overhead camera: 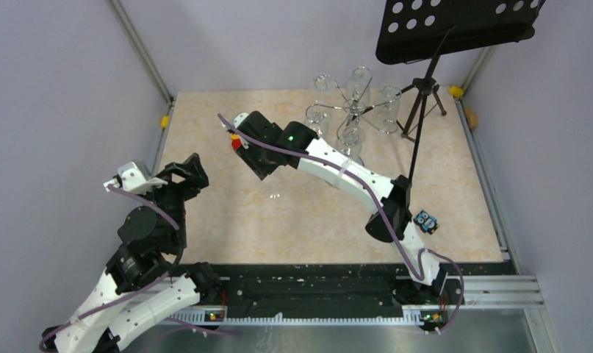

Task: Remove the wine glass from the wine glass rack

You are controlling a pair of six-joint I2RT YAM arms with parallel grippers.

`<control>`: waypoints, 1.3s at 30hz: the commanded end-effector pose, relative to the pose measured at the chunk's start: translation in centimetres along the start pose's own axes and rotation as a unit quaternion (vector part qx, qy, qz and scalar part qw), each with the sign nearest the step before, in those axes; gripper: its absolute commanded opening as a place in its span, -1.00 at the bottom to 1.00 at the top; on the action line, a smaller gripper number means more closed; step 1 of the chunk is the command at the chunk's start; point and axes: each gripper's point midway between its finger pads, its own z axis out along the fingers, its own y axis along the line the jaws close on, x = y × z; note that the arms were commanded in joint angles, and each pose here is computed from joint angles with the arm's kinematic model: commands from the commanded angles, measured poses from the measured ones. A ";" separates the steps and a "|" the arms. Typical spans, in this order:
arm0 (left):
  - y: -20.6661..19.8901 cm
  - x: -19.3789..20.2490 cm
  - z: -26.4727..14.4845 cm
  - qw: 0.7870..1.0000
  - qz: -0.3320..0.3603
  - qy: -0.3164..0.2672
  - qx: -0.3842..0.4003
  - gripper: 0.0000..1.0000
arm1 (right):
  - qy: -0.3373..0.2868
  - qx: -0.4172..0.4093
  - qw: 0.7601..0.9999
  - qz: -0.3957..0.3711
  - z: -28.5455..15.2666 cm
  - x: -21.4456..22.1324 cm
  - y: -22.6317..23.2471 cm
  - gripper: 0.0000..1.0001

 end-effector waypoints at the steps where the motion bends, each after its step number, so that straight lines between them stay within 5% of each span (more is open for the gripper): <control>1: -1.4 -0.3 -0.4 0.999 -0.025 0.001 0.046 0.65 | -0.121 -0.028 0.992 0.028 -8.6 -5.6 -0.7 -0.15; 10: -6.1 -0.4 -1.4 0.985 -0.048 0.019 0.166 0.92 | -0.244 -0.095 0.963 0.063 -19.7 -7.8 -0.5 -0.08; 19: -13.5 3.1 -1.7 0.955 -0.053 0.104 0.273 0.93 | -0.325 0.017 0.935 0.143 -26.7 -6.0 -6.5 -0.01; 24: -19.0 5.5 -2.3 0.921 -0.072 0.177 0.341 0.94 | -0.350 0.121 0.905 0.211 -29.4 -2.3 -11.2 0.04; 29: -24.7 6.9 -3.2 0.870 -0.127 0.236 0.413 0.95 | -0.354 0.166 0.887 0.247 -30.5 0.7 -13.4 0.35; 35: -29.7 8.0 -2.0 0.822 -0.200 0.294 0.445 0.94 | -0.359 0.208 0.869 0.269 -31.7 2.9 -15.1 0.23; 39: -31.1 8.3 -0.9 0.814 -0.215 0.296 0.452 0.93 | -0.358 0.207 0.861 0.295 -31.7 4.3 -15.4 0.17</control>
